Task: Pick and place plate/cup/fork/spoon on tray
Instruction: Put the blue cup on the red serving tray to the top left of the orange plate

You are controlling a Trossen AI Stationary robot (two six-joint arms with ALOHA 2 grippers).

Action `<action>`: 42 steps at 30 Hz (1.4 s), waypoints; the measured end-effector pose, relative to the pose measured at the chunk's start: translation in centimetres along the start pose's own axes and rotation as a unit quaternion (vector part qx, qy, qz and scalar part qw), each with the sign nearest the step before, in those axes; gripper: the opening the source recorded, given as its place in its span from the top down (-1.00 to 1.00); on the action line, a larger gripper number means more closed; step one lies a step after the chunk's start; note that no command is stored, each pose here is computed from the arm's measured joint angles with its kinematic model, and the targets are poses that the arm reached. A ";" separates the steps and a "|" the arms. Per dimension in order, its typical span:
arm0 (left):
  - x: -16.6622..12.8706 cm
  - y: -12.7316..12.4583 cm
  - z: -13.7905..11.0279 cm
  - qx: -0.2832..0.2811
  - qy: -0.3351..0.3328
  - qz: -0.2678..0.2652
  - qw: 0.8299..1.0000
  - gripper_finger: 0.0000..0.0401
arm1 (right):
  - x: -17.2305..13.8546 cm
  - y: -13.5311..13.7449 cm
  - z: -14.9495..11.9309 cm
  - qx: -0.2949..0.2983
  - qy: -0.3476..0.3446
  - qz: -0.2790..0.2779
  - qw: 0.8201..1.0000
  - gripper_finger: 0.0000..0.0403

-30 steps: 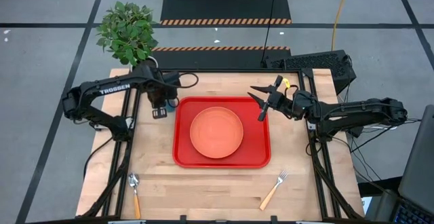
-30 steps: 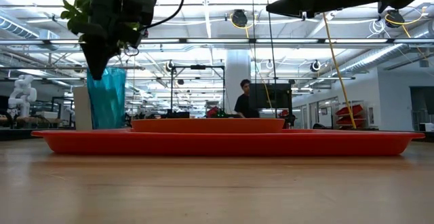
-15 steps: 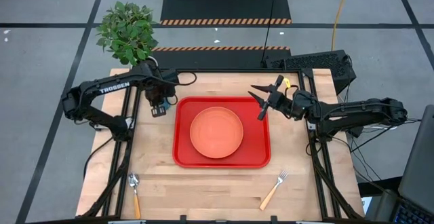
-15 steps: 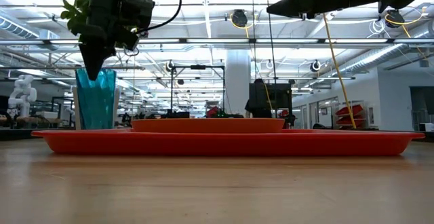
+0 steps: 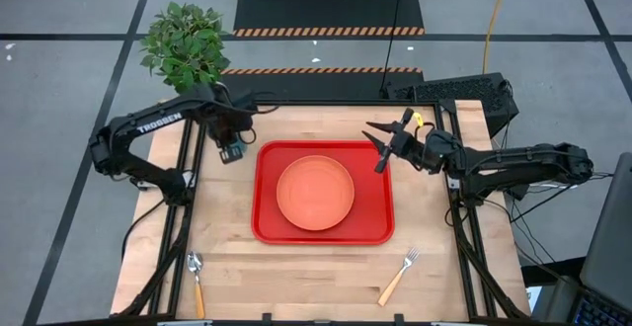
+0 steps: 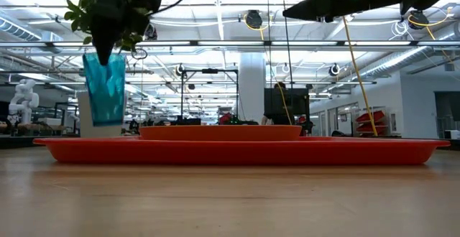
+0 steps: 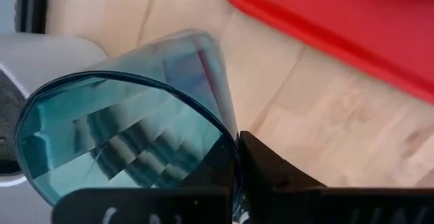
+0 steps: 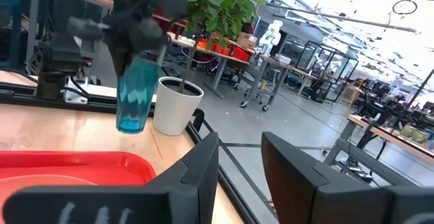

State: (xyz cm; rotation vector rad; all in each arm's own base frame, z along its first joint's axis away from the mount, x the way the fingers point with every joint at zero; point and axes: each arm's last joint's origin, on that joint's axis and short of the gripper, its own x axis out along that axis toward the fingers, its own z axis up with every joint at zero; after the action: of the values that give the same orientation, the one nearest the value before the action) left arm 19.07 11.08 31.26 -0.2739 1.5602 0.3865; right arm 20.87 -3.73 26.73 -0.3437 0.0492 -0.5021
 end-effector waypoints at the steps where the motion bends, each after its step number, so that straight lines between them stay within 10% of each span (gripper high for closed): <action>1: -0.4 0.0 0.0 -0.004 -0.007 -0.003 1.000 0.96 | 0.0 -0.1 0.0 0.000 0.001 -0.001 1.000 0.47; 42: -0.4 -5.4 8.5 0.013 0.030 -0.031 0.999 0.96 | 0.4 -1.3 -0.9 0.006 0.028 -0.026 0.999 0.47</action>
State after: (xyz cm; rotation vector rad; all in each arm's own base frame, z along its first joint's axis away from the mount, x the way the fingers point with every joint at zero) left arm 29.05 9.56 31.21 -0.3162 1.6097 0.3123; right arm 20.55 -5.28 26.37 -0.3204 0.0929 -0.5629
